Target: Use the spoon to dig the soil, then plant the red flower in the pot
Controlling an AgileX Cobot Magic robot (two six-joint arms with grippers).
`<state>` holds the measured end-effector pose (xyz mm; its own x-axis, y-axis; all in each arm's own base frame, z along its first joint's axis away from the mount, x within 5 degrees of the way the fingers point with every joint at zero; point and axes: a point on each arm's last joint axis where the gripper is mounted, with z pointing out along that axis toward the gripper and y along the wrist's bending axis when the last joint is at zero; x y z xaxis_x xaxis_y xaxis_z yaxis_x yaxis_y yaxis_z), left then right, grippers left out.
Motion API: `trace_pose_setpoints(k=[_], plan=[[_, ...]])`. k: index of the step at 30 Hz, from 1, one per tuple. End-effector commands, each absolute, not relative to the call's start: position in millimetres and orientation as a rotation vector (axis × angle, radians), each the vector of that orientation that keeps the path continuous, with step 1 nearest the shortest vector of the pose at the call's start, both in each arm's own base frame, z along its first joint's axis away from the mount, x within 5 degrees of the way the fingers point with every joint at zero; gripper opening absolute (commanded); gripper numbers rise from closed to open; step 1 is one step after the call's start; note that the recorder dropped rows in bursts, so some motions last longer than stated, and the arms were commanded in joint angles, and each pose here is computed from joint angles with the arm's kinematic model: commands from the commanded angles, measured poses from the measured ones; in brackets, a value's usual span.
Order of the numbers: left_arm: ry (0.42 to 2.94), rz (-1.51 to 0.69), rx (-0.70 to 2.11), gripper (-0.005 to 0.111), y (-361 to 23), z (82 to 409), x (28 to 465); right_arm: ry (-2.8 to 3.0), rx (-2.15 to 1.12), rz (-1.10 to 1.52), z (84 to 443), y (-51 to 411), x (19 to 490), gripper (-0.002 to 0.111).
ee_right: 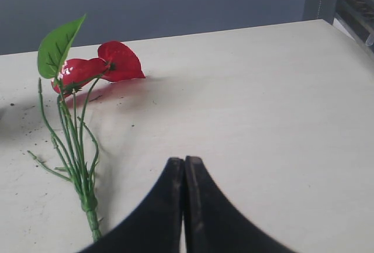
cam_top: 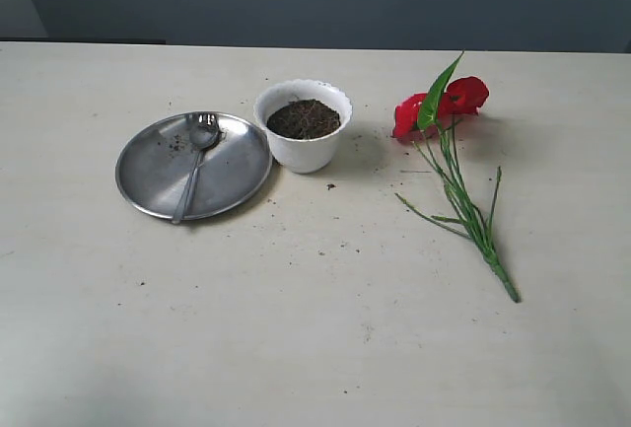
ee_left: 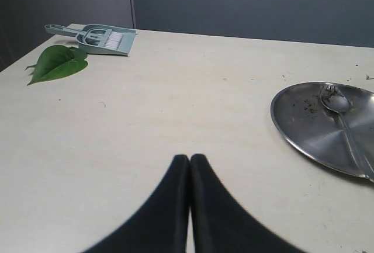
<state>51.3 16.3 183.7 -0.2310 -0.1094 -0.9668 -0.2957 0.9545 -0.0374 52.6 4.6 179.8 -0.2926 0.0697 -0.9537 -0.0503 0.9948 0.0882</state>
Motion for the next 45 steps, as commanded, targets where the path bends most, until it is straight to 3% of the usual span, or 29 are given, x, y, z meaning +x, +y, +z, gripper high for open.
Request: trace_pose_setpoints(k=[1, 45], plan=[[1.799, 0.160, -0.299, 0.000, 15.4, 182.7, 51.4, 1.850, 0.014, 0.111, 180.3, 4.3, 52.8, 0.000], [1.797, 0.162, -0.297, 0.000, 15.4, 182.9, 51.4, 1.766, -0.036, 0.037, 187.6, 2.1, 54.7, 0.000]])
